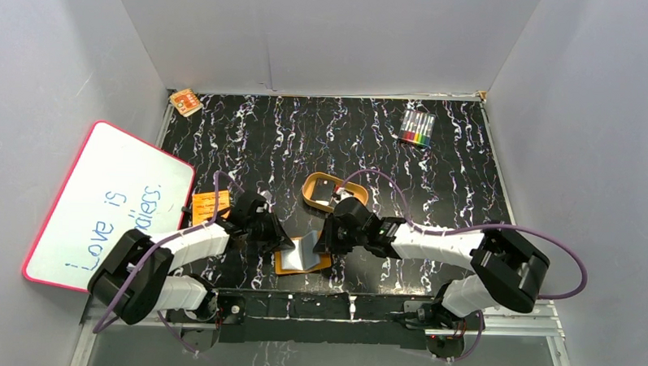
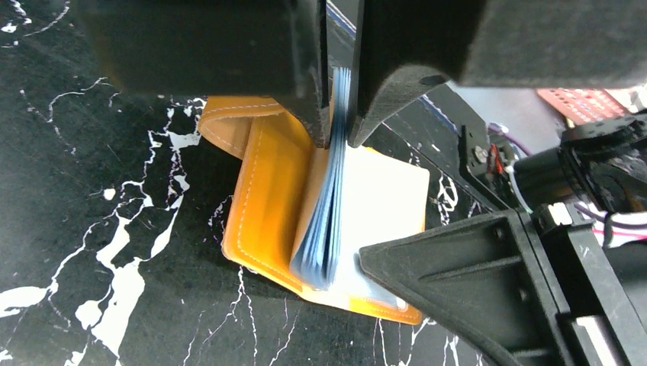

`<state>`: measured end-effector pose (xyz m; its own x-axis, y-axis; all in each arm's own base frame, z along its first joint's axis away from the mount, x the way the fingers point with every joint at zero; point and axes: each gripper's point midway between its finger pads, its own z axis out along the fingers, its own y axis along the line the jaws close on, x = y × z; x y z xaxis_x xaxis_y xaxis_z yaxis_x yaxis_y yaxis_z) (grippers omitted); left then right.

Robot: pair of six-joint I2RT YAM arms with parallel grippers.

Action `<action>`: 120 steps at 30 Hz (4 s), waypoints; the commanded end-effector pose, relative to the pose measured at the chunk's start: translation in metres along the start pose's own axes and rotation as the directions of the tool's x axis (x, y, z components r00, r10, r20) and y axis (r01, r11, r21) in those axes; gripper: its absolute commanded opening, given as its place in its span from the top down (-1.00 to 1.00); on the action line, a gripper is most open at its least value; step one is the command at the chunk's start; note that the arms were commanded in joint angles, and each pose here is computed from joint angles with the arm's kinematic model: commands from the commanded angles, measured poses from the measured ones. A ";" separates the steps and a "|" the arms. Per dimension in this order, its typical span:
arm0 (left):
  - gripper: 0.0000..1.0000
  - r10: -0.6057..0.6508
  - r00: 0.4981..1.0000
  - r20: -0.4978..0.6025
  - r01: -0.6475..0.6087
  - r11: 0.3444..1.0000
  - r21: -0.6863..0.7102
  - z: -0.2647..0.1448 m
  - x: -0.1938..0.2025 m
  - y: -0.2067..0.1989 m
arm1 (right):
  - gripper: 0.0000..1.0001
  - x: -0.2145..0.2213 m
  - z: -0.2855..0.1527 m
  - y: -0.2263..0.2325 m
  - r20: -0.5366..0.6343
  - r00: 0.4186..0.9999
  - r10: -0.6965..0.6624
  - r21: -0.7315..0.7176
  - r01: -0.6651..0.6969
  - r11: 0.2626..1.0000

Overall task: Put the credit cards into the card holder
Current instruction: Turn over the card slot in the card holder.

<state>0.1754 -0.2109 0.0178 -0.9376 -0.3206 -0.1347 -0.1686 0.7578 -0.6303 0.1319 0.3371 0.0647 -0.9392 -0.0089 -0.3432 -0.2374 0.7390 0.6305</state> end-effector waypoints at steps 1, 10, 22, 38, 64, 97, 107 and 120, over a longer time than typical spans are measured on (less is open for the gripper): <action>1.00 0.012 1.000 -0.002 -0.012 0.999 -0.036 0.009 0.004 0.015 | 0.38 -0.006 -0.007 0.017 0.033 0.999 -0.009 -0.073 0.012 0.997; 1.00 0.008 1.000 -0.008 -0.009 0.997 -0.079 0.011 0.013 0.034 | 0.18 -0.014 -0.020 0.016 0.083 0.994 0.075 -0.158 -0.061 0.986; 1.00 -0.008 1.000 -0.027 0.006 0.996 -0.094 0.013 0.022 0.046 | 0.73 -0.019 -0.021 0.011 0.088 0.989 0.121 -0.167 -0.106 0.980; 1.00 -0.017 0.999 -0.045 0.011 0.993 -0.119 0.016 0.031 0.060 | 0.36 -0.009 -0.003 -0.036 0.051 0.993 0.107 0.083 -0.111 0.990; 1.00 -0.027 0.998 -0.052 0.022 0.995 -0.102 0.018 0.032 0.057 | 0.30 -0.012 0.008 0.019 -0.026 1.000 -0.013 -0.125 0.009 0.992; 1.00 -0.062 0.998 0.031 0.064 0.995 -0.071 -0.001 0.019 0.038 | 0.35 -0.031 0.038 0.041 -0.004 0.995 0.098 -0.143 -0.097 0.985; 0.89 -0.026 0.995 0.098 0.036 0.994 -0.103 -0.021 0.005 0.031 | 1.00 -0.028 0.035 0.023 0.005 0.999 0.043 -0.062 -0.043 0.997; -0.28 -0.003 0.982 0.189 0.016 0.998 -0.065 -0.052 -0.016 0.000 | 1.00 -0.030 0.032 0.023 0.002 1.000 -0.002 -0.045 0.002 0.999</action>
<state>0.1731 -0.1768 0.0414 -0.8709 -0.4222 -0.2515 -0.2156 0.7882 -0.5764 0.1489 0.3613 0.0387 -0.9608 -0.0204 -0.2764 -0.1980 0.7483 0.6332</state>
